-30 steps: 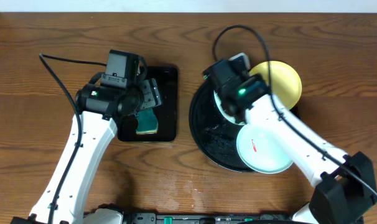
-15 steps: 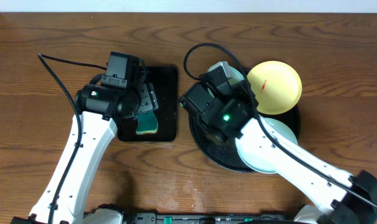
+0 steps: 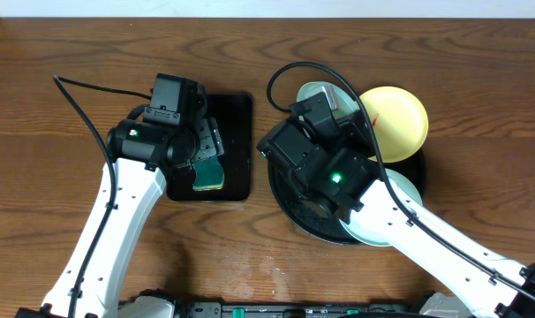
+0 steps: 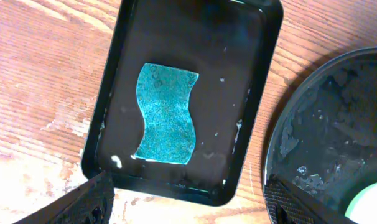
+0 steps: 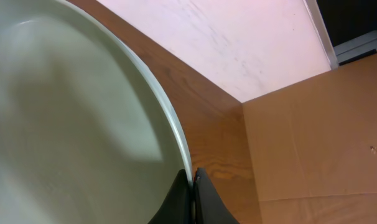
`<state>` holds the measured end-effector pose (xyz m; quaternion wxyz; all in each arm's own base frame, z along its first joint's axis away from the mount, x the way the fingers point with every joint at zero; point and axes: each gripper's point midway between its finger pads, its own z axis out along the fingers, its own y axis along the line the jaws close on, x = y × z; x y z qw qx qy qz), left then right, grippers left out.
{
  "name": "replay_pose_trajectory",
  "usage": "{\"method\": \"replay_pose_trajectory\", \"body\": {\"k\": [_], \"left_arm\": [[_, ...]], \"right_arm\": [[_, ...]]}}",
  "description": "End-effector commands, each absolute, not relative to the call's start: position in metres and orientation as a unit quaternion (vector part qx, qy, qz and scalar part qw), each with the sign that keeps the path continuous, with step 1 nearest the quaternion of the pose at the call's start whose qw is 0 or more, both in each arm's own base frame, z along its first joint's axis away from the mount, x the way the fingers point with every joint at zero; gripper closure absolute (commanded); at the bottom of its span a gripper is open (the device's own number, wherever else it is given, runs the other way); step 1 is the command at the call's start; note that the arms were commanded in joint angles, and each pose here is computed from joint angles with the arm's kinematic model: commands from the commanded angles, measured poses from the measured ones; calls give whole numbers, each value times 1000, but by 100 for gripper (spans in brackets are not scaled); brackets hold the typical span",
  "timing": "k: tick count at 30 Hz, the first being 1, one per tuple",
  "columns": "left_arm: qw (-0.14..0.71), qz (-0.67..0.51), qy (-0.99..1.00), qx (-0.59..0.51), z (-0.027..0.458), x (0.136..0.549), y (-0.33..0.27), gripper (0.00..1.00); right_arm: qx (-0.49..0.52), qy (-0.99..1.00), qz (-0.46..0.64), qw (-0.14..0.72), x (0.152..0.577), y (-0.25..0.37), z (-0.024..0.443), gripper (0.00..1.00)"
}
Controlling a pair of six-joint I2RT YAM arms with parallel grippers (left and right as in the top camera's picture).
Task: Clean dirty plates on tray and stack at the side
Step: 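Lift the pale green plate with the right gripper and set it right of the tray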
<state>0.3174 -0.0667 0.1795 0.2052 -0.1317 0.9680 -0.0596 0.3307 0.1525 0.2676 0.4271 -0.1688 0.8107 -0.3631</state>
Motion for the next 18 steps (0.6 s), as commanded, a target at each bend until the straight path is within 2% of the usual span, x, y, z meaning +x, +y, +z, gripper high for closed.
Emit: {"method": "replay_pose_trajectory", "body": {"k": [1,18], "left_arm": [[219,-57,965,-131,189,322,-64,22],[219,-57,965,-131,189,322,-64,21]], "right_arm": [[-155,801,-369,446,326,149,282,99],[-139,812,-343,451,326,152,277,99]]}}
